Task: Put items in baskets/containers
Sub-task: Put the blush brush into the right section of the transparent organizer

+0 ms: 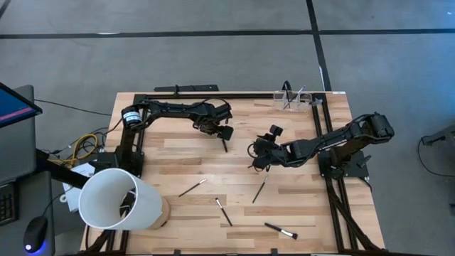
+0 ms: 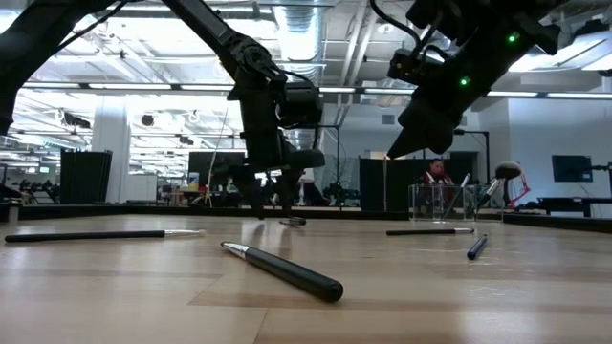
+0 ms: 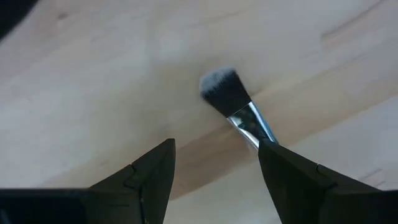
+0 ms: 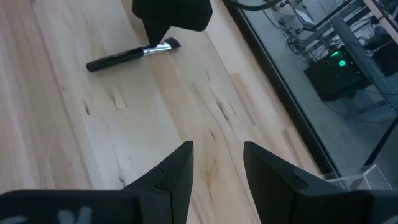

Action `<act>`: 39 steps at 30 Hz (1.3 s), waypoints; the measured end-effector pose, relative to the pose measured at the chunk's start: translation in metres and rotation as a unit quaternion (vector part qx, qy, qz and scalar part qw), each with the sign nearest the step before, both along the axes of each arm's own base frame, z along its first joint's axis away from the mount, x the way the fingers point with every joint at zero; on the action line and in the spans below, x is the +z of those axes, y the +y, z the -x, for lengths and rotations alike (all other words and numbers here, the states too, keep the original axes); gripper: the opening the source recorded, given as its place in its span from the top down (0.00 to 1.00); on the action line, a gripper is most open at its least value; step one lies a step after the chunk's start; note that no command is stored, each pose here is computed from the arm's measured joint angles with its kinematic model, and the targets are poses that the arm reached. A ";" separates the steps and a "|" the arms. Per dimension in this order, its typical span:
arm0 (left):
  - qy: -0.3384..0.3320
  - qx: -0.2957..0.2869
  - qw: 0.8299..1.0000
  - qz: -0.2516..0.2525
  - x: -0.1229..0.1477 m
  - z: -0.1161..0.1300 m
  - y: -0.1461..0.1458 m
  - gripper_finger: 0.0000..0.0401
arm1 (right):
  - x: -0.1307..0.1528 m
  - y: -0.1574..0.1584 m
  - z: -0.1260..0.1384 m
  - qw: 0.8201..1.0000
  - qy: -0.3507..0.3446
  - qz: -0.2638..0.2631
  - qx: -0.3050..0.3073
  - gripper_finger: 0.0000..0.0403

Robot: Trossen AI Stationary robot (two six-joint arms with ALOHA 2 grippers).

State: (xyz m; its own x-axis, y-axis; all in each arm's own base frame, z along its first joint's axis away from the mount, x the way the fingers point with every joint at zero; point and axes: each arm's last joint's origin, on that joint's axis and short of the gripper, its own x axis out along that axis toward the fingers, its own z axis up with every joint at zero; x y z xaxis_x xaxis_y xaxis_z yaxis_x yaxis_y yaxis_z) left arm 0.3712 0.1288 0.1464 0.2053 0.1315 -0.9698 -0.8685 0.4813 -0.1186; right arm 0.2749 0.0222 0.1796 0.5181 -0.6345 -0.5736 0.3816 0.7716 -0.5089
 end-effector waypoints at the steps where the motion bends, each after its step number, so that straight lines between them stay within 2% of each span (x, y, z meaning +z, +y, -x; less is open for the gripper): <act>1: -0.002 0.000 1.000 0.006 0.000 0.000 0.001 0.43 | -0.001 0.000 0.000 1.000 0.000 0.000 0.000 0.67; 16: -0.031 -0.002 0.997 0.067 0.000 -0.002 -0.002 0.43 | -0.002 0.000 0.001 1.000 -0.001 -0.003 -0.002 0.67; 30: -0.029 0.019 0.999 0.015 0.001 -0.004 0.000 0.43 | -0.002 0.000 0.001 1.000 -0.005 -0.010 -0.002 0.67; 39: -0.040 0.013 0.999 0.006 0.002 -0.009 -0.005 0.43 | -0.002 0.000 0.001 1.000 -0.004 -0.016 0.003 0.67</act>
